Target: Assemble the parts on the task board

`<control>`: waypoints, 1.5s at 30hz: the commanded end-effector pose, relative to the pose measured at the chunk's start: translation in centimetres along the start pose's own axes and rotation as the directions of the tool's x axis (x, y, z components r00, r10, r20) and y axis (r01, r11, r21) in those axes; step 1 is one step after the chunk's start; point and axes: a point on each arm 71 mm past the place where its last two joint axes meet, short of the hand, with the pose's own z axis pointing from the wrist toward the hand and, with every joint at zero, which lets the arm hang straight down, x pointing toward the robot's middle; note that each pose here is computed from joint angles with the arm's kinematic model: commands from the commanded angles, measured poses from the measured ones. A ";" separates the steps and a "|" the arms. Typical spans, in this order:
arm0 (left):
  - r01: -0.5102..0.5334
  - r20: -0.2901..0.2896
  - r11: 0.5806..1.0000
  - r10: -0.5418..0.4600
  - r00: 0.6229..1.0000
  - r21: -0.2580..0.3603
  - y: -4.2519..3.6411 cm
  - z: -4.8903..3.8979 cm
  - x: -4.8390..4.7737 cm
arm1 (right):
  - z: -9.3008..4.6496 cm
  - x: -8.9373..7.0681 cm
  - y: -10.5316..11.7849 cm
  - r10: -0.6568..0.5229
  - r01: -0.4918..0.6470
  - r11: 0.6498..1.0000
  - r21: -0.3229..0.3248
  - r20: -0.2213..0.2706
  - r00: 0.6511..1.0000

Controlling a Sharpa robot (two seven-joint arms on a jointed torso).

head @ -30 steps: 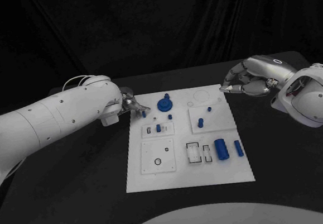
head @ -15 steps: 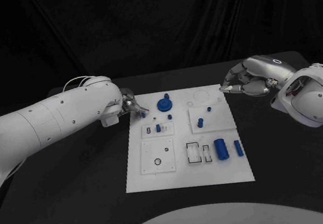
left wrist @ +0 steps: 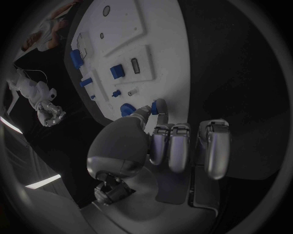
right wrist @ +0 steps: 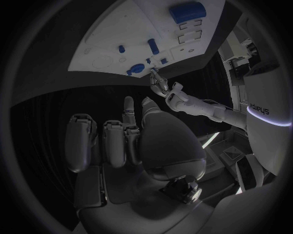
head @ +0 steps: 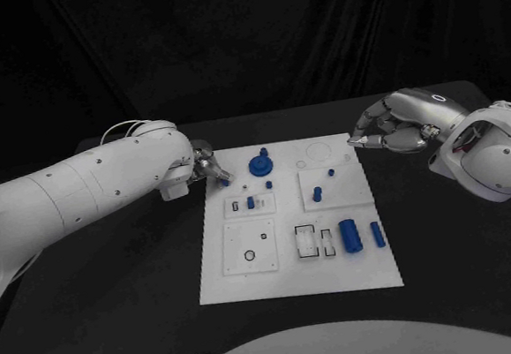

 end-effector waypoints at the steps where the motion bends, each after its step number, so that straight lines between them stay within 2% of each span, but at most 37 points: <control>1: 0.000 -0.005 1.000 0.000 1.000 0.027 -0.28 0.04 0.12 | -0.1 0.1 -0.2 -0.001 0.001 1.000 0.021 -0.009 1.000; 16: 0.004 -0.002 0.999 -0.004 1.000 0.035 -0.01 -0.03 0.06 | 0.0 0.3 -0.2 0.000 0.001 1.000 0.027 -0.019 1.000; 25: 0.029 0.046 0.996 -0.032 0.998 0.081 0.22 -0.47 -0.04 | -0.1 0.3 -0.3 0.000 0.001 0.999 0.032 -0.023 1.000; 30: 0.033 0.050 0.995 -0.038 0.998 0.090 0.54 -0.78 0.08 | -0.1 0.3 -0.4 0.000 0.001 0.999 0.035 -0.024 1.000; 40: 0.024 0.001 0.998 -0.024 1.000 0.065 1.87 -1.95 0.93 | -0.3 0.2 -0.6 -0.001 0.002 0.999 0.045 -0.025 1.000; 45: 0.068 -0.066 0.996 -0.065 0.996 0.056 2.19 -2.73 1.61 | -0.3 0.3 -0.6 -0.001 0.002 0.999 0.047 -0.027 1.000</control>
